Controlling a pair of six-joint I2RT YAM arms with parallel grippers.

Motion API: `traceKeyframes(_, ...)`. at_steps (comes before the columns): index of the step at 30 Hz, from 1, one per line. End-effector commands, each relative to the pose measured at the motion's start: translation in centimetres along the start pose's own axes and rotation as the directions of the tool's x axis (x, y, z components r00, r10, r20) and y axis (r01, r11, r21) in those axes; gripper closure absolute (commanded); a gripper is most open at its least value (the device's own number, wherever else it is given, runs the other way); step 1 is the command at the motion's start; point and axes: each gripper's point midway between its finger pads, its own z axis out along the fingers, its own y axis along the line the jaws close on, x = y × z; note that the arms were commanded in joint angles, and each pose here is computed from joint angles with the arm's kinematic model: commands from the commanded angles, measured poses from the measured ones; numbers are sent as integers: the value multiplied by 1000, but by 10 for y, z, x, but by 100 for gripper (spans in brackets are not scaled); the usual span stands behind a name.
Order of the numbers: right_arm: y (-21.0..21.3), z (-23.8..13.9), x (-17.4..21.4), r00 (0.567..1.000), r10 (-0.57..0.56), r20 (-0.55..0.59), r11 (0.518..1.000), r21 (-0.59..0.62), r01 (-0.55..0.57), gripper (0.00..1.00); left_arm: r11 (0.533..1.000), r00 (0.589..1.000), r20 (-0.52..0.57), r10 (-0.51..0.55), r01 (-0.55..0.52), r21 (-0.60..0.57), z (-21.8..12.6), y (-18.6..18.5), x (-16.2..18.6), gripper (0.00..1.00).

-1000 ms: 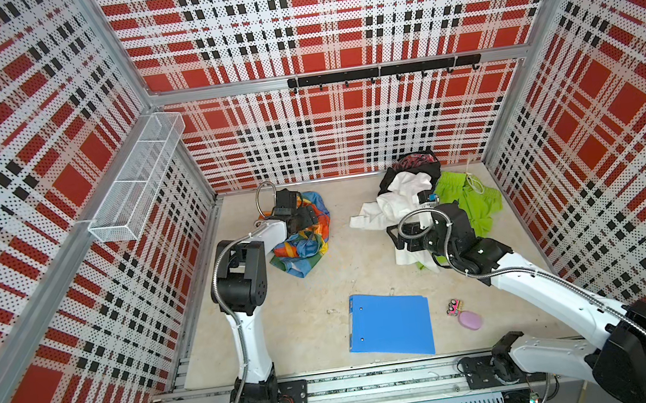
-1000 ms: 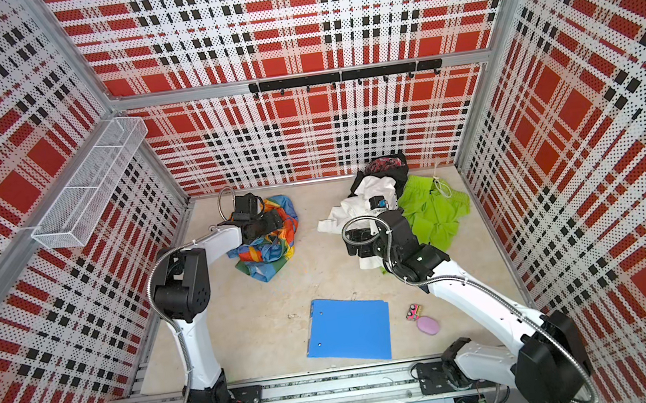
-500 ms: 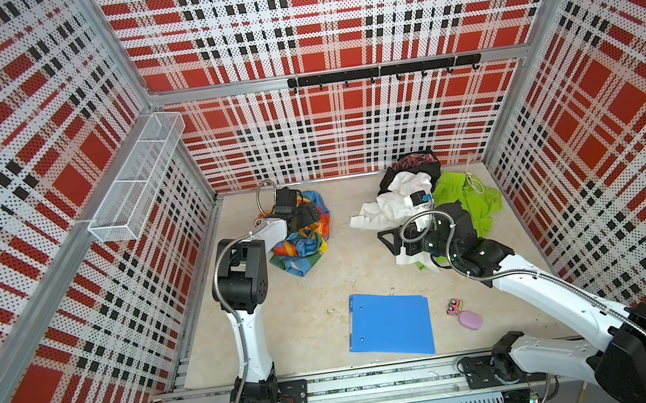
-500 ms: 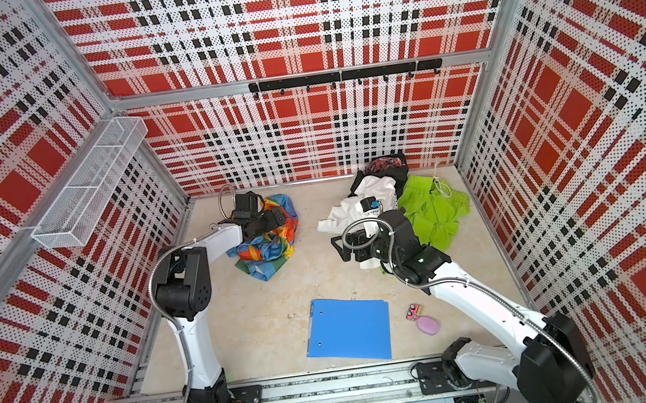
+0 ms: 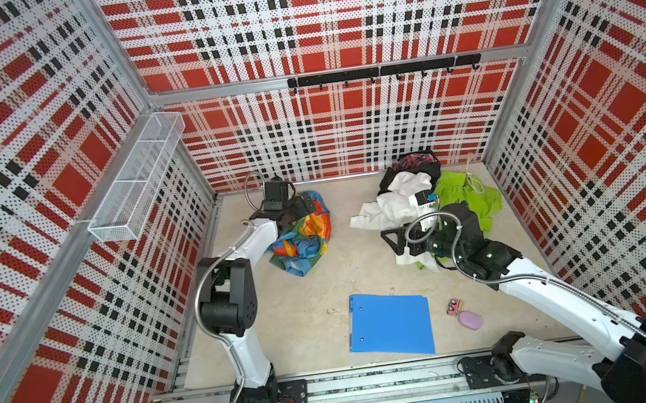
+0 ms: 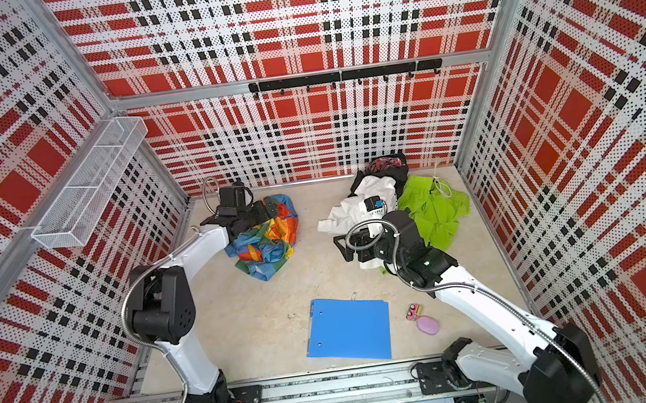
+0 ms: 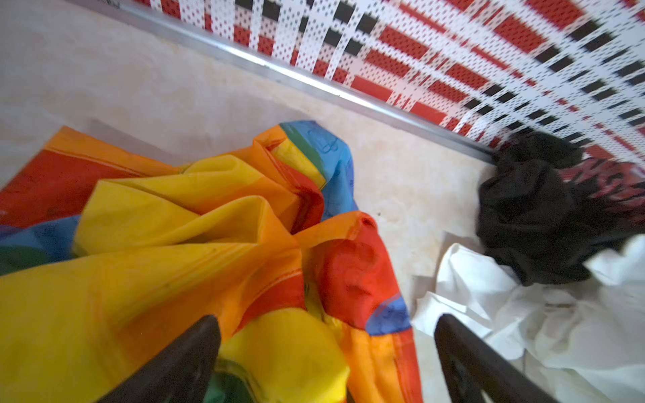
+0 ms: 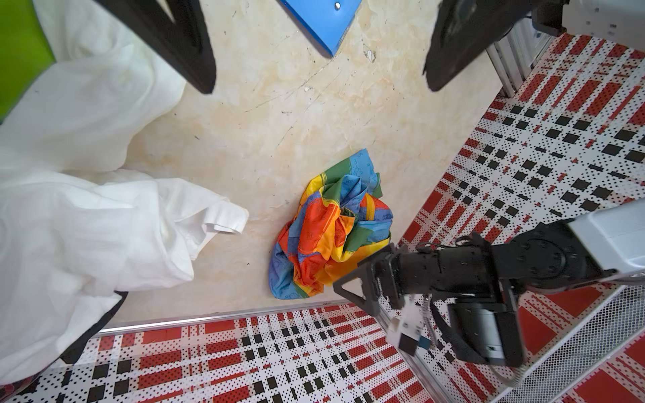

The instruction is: Pick out a specific cloth from the pile

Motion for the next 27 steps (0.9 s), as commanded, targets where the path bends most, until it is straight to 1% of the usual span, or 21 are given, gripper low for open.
traceKeyframes(1,4,-9,-18,998,-34,54,999,4,34,0,1000,999,44,-3,1,31,-32,-9,-11,1)
traceKeyframes(6,5,-13,-21,997,-41,64,999,7,41,0,998,995,99,-6,-1,67,-74,-18,-17,1)
traceKeyframes(9,0,-16,-20,997,-52,62,998,35,50,0,996,991,130,23,-34,85,-100,-20,-14,1)
traceKeyframes(14,-20,-26,-22,995,-64,78,987,154,51,0,988,976,208,72,-98,117,-142,-19,-3,1)
traceKeyframes(18,-37,-35,-23,991,-70,111,968,246,41,0,990,961,266,80,-108,92,-160,-5,12,1)
traceKeyframes(21,-51,-46,-26,986,-71,154,945,326,17,0,995,952,295,84,-95,26,-163,14,22,1)
traceKeyframes(24,-60,-56,-27,980,-79,182,928,374,5,0,991,941,327,82,-43,-126,-159,51,32,1)
traceKeyframes(27,-66,-66,-26,978,-80,190,912,411,-6,0,974,933,353,74,9,-228,-155,82,41,1)
